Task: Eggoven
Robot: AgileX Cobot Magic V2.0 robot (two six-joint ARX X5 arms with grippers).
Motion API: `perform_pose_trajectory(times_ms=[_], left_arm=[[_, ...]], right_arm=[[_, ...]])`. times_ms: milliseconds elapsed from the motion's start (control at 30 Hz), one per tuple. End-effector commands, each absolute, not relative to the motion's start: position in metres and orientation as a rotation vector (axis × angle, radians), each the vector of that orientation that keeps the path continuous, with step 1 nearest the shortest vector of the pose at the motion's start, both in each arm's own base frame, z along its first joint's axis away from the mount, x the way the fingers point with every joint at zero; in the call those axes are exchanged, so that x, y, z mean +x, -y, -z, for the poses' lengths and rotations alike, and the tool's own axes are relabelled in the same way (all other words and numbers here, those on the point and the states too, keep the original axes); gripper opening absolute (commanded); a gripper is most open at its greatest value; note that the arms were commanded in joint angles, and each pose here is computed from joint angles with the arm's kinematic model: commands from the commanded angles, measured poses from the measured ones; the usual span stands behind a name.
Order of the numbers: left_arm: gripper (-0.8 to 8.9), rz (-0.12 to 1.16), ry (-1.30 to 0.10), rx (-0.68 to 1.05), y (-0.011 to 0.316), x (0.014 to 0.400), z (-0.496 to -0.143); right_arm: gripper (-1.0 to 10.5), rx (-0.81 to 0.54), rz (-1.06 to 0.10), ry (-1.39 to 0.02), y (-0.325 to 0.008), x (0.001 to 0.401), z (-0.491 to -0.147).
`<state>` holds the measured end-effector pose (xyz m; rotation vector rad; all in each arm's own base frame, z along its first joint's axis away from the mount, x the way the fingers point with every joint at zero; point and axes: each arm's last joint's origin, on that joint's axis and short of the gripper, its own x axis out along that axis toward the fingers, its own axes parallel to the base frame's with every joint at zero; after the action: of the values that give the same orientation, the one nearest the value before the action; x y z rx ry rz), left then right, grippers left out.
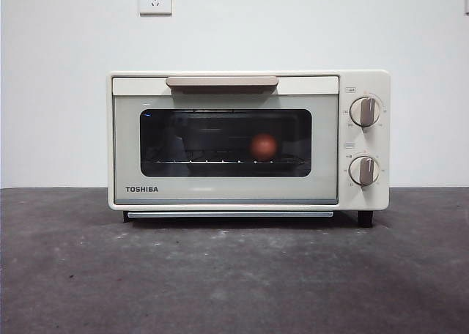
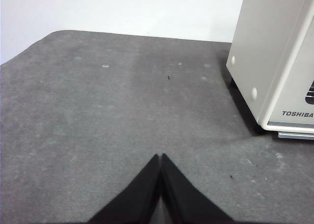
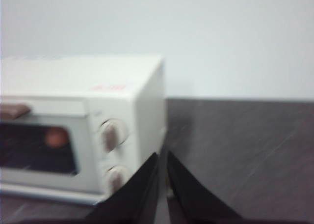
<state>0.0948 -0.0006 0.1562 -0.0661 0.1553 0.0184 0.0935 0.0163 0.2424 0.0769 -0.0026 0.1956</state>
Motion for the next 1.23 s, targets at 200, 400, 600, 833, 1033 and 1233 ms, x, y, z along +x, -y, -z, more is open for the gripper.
perform_pose_trajectory(times_ms=[200,400,600,833,1033,1233], left_arm=[[0.08,-0.023,-0.185,-0.068,0.0,0.096,-0.147],[0.08,-0.023,-0.185,-0.068,0.0,0.096,-0.147],[0.08,-0.023,-0.185,-0.068,0.0,0.096,-0.147],[0.08,-0.023,-0.185,-0.068,0.0,0.096,-0.147],[0.08,-0.023,-0.185,-0.067,0.0,0.096,-0.147],[0.08,-0.023,-0.185,-0.067,0.0,0.096,-0.147]], right_arm=[[0.0,0.02,-0.067,0.032,-0.003,0.092,-0.208],[0.0,0.046,-0.04,-0.007,0.0,0.096,-0.171],[0.0,0.055,-0.038,-0.108,0.0,0.097,-0.156],[0.0,0.09,-0.034,-0.143,0.0,0.096,-0.153],[0.0,0.089,-0.034,-0.111,0.0,0.097,-0.156],[0.0,0.089,-0.035,-0.092,0.0,0.097,-0.158]])
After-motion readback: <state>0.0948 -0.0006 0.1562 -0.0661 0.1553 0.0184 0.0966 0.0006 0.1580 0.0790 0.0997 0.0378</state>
